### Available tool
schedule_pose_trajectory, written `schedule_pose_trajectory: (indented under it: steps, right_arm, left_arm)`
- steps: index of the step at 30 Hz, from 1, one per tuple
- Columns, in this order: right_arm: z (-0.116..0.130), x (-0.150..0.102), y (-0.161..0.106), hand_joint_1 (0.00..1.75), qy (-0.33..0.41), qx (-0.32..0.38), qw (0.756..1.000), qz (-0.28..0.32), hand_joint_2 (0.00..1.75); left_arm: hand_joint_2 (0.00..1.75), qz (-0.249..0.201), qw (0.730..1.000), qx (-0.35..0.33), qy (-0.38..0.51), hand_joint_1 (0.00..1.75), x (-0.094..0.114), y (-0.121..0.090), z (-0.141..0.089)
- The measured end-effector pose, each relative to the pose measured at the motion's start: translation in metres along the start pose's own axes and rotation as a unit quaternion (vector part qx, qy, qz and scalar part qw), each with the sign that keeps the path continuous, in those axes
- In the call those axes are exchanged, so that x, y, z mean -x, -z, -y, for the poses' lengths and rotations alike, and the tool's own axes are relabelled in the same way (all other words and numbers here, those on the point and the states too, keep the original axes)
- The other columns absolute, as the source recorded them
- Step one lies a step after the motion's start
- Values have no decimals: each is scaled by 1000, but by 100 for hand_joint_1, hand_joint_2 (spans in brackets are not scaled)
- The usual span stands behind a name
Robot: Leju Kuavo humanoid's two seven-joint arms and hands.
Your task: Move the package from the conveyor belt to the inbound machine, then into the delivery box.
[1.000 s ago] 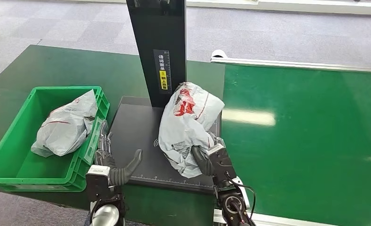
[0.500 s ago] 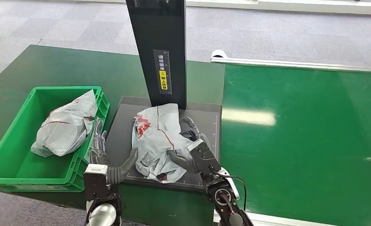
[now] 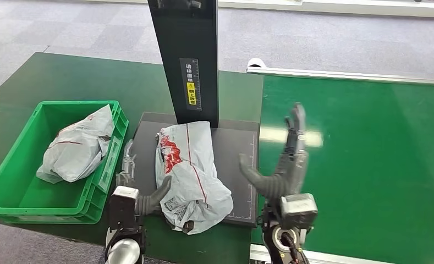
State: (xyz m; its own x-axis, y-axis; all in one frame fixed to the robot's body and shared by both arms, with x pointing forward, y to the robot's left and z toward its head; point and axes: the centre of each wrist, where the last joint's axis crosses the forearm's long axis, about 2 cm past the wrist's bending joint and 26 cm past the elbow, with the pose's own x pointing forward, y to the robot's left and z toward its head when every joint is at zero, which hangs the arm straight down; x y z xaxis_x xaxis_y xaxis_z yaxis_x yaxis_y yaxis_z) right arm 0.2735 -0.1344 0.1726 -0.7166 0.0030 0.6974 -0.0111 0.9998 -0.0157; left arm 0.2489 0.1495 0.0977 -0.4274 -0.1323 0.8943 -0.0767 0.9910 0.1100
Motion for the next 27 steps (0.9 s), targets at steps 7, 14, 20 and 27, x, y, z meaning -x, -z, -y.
schedule_pose_trajectory:
  steps: [7, 14, 20, 27]
  right_arm:
    - [35, -33, 14, 0, -25, 158, 984, 76, 175]
    - [61, -58, 19, 0, -36, 217, 968, 120, 175]
    - [68, -60, 18, 0, -37, 225, 966, 120, 175]
    - [71, -58, 17, 0, -40, 231, 965, 116, 175]
  left_arm:
    - [175, -12, 994, 106, 16, 0, 4, 0, 19]
    - [175, -23, 976, 205, 67, 39, 15, -7, 39]
    - [175, -31, 973, 218, 73, 162, 19, -9, 45]
    - [175, -30, 971, 224, 74, 168, 19, -6, 47]
